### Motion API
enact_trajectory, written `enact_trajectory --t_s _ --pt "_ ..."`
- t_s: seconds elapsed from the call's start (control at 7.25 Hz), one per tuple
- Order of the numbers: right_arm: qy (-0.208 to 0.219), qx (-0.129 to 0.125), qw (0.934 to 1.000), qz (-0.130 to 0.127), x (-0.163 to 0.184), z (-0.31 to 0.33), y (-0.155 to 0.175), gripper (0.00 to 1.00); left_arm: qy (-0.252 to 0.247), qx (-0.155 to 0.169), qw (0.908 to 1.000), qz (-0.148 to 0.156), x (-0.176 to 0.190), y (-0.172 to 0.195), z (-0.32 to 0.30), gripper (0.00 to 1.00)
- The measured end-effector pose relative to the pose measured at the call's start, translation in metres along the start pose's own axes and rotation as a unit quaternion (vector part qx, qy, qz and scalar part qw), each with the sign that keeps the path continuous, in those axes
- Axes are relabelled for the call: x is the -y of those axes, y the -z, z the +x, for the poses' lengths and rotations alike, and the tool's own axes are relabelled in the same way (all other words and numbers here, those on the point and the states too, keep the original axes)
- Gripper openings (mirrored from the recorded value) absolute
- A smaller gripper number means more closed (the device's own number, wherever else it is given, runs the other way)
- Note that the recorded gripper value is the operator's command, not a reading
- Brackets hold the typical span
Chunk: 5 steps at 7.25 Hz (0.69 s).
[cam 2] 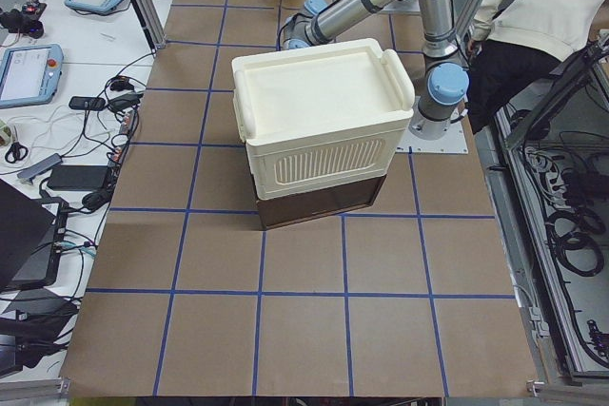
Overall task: Pull drawer sideways
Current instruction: 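Pull the handle with the left gripper, sliding the drawer out sideways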
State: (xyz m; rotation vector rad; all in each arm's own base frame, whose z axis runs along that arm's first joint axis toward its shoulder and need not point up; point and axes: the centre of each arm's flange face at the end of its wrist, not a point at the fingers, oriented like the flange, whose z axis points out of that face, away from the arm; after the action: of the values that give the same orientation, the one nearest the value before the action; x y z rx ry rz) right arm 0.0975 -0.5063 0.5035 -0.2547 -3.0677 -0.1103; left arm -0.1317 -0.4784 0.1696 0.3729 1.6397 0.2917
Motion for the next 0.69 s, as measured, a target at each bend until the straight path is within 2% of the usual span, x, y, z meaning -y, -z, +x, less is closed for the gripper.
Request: enact_trajectory --t_s 0.69 --pt "0.0 0.0 1.0 0.0 0.0 0.0 0.0 1.0 -0.022 0.01 0.9995 0.022 -0.006 0.024 0.003 0.29"
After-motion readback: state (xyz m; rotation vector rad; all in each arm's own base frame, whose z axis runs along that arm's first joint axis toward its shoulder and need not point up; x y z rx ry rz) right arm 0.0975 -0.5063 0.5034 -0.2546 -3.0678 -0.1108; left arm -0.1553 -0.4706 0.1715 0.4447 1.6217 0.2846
